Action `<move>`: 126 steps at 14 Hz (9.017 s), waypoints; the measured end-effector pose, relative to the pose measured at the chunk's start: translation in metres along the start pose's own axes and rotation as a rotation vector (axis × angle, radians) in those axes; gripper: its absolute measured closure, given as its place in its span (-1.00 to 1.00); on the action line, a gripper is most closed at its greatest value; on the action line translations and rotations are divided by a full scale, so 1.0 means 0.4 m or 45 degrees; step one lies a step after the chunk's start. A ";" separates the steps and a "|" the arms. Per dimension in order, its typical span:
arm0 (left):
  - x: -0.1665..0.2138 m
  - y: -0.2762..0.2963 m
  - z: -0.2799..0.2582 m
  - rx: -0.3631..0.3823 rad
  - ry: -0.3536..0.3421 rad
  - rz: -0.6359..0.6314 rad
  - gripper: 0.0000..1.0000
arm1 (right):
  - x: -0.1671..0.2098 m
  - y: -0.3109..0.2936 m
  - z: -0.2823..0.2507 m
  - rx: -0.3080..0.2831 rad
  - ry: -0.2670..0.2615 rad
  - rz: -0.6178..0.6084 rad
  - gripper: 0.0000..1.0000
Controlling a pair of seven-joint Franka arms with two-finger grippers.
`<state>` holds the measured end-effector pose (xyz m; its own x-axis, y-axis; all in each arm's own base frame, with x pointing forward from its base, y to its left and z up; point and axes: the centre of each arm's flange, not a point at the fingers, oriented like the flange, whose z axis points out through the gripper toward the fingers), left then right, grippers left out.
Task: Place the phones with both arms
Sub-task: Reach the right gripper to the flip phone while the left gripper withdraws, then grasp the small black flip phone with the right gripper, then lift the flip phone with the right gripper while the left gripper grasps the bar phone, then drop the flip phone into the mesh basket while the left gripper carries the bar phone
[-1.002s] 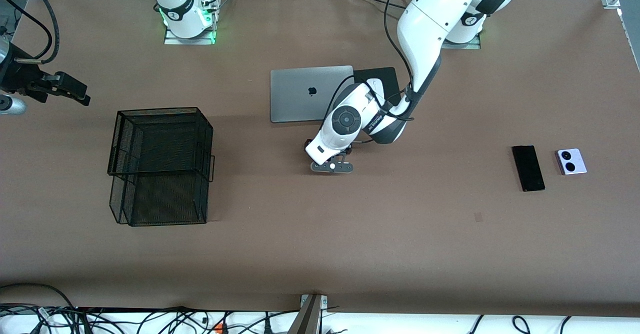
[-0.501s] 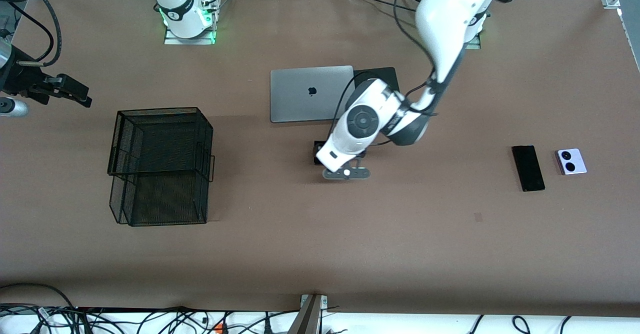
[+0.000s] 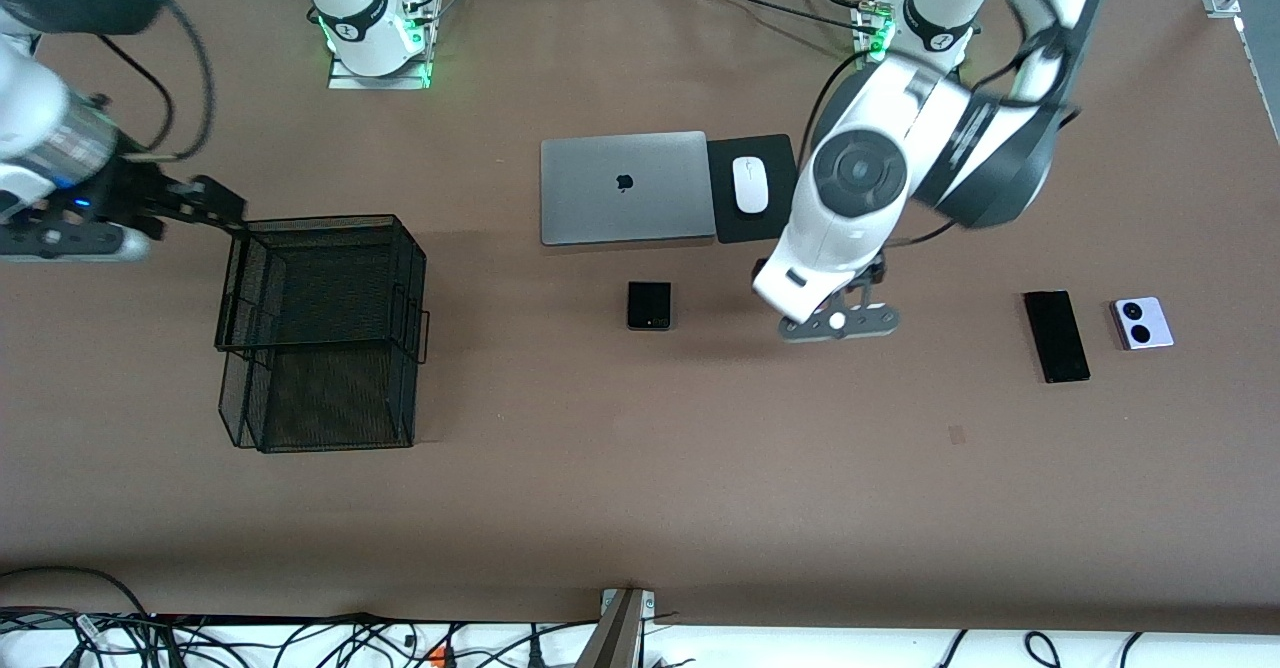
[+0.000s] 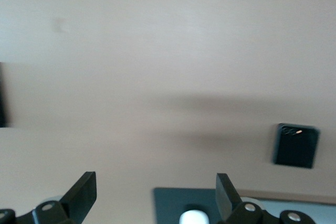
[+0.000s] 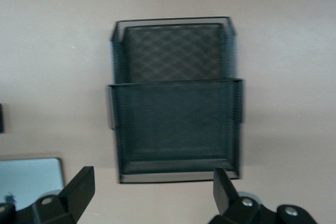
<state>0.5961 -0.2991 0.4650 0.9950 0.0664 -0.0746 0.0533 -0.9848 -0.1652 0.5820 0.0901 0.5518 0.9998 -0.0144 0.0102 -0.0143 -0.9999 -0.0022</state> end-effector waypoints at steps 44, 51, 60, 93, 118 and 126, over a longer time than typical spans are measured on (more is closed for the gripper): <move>0.081 -0.679 -0.112 -0.102 -0.101 0.094 -1.00 | -0.237 -1.112 0.944 0.046 0.135 -0.092 -1.00; 0.081 -0.678 -0.112 -0.102 -0.101 0.094 -1.00 | -0.234 -1.102 0.974 0.031 0.136 -0.097 -0.99; 0.080 -0.679 -0.111 -0.101 -0.104 0.094 -1.00 | -0.227 -1.109 0.958 0.041 0.146 -0.095 -0.64; 0.179 -1.090 0.856 -0.239 -0.199 0.060 -1.00 | -0.049 0.009 0.126 -0.165 -0.163 -0.143 -0.62; 0.200 -0.953 0.735 -0.290 -0.326 0.166 -0.59 | -0.039 0.277 0.559 -0.011 -0.122 -0.119 -1.00; 0.192 -0.292 0.507 -0.214 -0.321 0.144 -0.59 | 0.039 0.272 0.180 -0.002 -0.194 -0.118 -1.00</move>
<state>0.6489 -0.1464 0.2791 0.9443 -0.0278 -0.3278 -0.0220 -0.9995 0.0214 0.5968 -0.0188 0.4797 0.9868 0.0785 -0.1414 0.0784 -0.9969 -0.0065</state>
